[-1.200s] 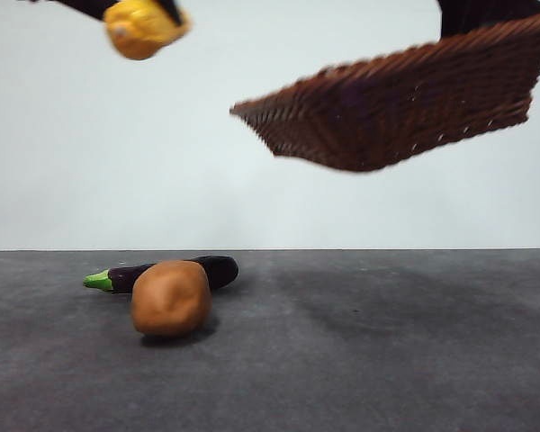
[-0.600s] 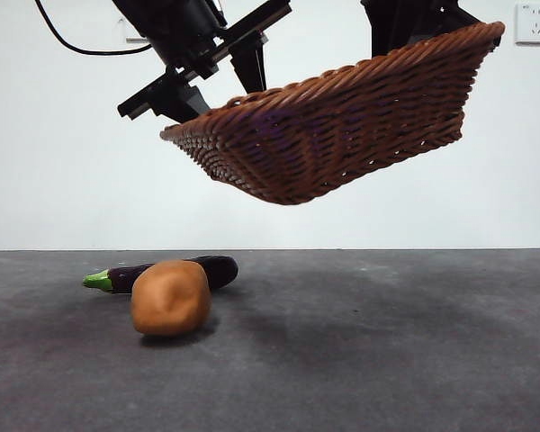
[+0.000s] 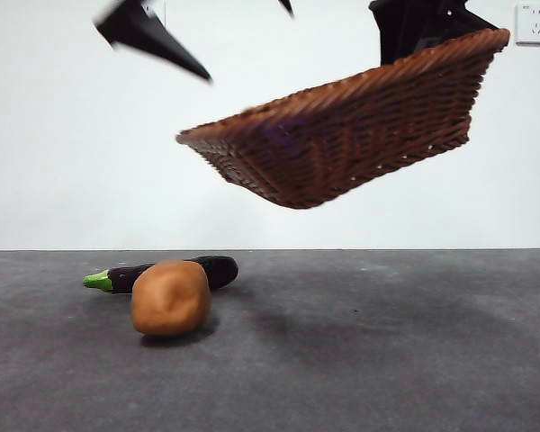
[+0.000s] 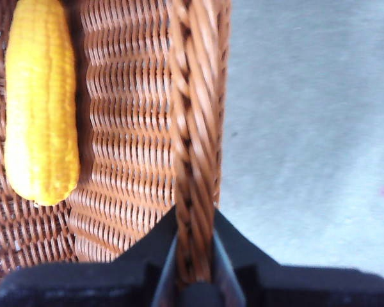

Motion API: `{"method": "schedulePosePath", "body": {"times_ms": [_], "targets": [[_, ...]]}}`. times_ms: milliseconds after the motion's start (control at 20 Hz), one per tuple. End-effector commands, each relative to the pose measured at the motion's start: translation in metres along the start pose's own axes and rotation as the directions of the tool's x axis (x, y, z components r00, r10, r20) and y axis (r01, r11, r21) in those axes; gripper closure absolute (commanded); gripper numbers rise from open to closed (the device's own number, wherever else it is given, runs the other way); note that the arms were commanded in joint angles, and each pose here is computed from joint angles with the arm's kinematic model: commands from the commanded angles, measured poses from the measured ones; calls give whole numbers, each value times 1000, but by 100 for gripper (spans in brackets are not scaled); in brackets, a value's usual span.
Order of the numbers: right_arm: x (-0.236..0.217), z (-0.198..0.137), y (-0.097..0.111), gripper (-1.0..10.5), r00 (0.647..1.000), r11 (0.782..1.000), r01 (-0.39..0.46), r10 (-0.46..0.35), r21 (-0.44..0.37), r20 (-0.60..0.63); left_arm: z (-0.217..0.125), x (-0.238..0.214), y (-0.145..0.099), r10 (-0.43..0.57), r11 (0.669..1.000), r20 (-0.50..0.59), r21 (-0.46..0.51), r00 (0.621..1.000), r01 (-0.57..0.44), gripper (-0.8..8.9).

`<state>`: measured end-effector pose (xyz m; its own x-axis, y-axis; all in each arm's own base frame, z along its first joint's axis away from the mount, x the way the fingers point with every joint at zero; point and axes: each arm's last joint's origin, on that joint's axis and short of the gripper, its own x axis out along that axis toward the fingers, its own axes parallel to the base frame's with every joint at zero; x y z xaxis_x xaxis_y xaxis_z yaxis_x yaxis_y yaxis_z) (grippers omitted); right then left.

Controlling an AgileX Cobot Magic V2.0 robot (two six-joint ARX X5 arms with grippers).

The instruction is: Help me put the vegetables on the table into the basket

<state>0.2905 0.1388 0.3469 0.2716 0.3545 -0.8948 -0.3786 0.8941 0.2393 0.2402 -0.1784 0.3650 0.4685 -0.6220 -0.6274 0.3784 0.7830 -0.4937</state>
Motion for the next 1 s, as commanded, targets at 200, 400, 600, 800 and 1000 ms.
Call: {"method": "schedulePosePath", "body": {"times_ms": [200, 400, 600, 800, 1000], "targets": [[-1, 1, -16, 963, 1000, 1000, 17, -17, 12, -12, -38, -62, -10, 176, 966, -60, 202, 983, -160, 311], [-6, 0, -35, 963, 999, 997, 38, -37, 60, -22, -43, -50, 6, 369, 919, -159, 210, 916, -334, 311], [-13, -3, -63, 963, 997, 990, 70, -66, 124, -35, -38, 3, 20, 409, 910, -298, 201, 863, -362, 311], [-22, -8, -90, 963, 995, 978, 100, -95, 184, -37, -43, 70, 37, 436, 900, -429, 227, 791, -373, 311], [-30, -13, -112, 963, 996, 969, 92, -89, 230, -26, -53, 125, 56, 454, 891, -493, 224, 742, -396, 311]]}}
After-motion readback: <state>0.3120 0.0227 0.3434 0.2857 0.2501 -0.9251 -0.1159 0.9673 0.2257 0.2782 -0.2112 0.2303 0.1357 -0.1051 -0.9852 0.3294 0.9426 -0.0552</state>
